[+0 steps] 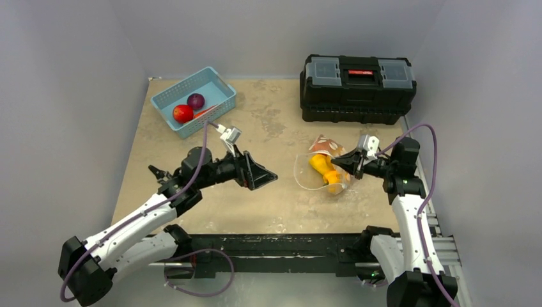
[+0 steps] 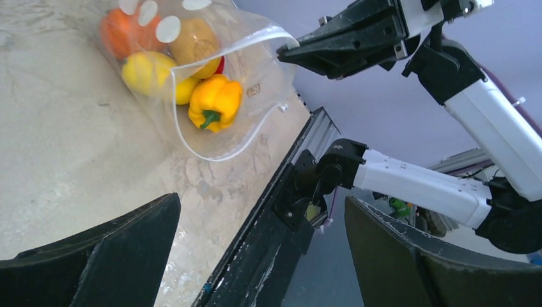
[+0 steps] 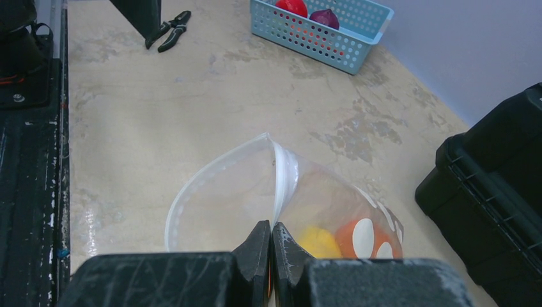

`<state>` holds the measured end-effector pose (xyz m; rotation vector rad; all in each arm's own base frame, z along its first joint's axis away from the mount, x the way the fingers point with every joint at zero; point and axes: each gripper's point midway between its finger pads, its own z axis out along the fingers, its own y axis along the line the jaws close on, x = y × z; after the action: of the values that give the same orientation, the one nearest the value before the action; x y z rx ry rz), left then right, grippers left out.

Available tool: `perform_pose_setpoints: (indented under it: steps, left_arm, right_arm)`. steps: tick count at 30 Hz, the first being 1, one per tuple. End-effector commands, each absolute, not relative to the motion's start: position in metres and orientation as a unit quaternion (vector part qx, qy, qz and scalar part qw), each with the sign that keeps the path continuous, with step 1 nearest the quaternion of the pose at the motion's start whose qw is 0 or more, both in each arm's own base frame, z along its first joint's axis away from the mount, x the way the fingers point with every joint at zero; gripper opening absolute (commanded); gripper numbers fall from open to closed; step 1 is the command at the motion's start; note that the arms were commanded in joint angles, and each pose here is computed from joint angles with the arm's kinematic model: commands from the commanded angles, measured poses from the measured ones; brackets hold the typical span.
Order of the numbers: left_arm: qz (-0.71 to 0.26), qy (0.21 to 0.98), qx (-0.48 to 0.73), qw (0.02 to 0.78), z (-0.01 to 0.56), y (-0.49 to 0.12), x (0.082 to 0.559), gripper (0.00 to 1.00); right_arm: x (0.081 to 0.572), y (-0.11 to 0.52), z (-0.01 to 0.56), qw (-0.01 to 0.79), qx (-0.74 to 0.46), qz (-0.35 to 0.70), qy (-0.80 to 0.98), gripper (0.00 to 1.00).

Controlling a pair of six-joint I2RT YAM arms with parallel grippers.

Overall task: Open the zip-top bag and remove the fake food
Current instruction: Pick up the fake vegetable from the zipper food storage bag.

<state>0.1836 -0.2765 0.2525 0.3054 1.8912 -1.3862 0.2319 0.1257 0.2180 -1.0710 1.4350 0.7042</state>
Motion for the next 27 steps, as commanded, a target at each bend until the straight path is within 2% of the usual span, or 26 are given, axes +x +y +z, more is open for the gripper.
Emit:
perform_pose_setpoints:
  steps: [1,14,27]
  left_arm:
    - [-0.537,0.712,0.155,0.425,0.277,-0.296,0.179,1.0]
    - [-0.476,0.673,0.27,0.497,0.286,-0.357,0.154,1.0]
    - [-0.465,0.66,0.28,0.52,0.286,-0.406,0.162,0.98]
  right_arm:
    - [0.229,0.128,0.229,0.582,-0.471,0.297,0.593,0.0]
    - [0.227,0.13,0.23,0.582,-0.473,0.301,0.589,0.0]
    - [0.218,0.142,0.236,0.575,-0.487,0.316,0.576,0.0]
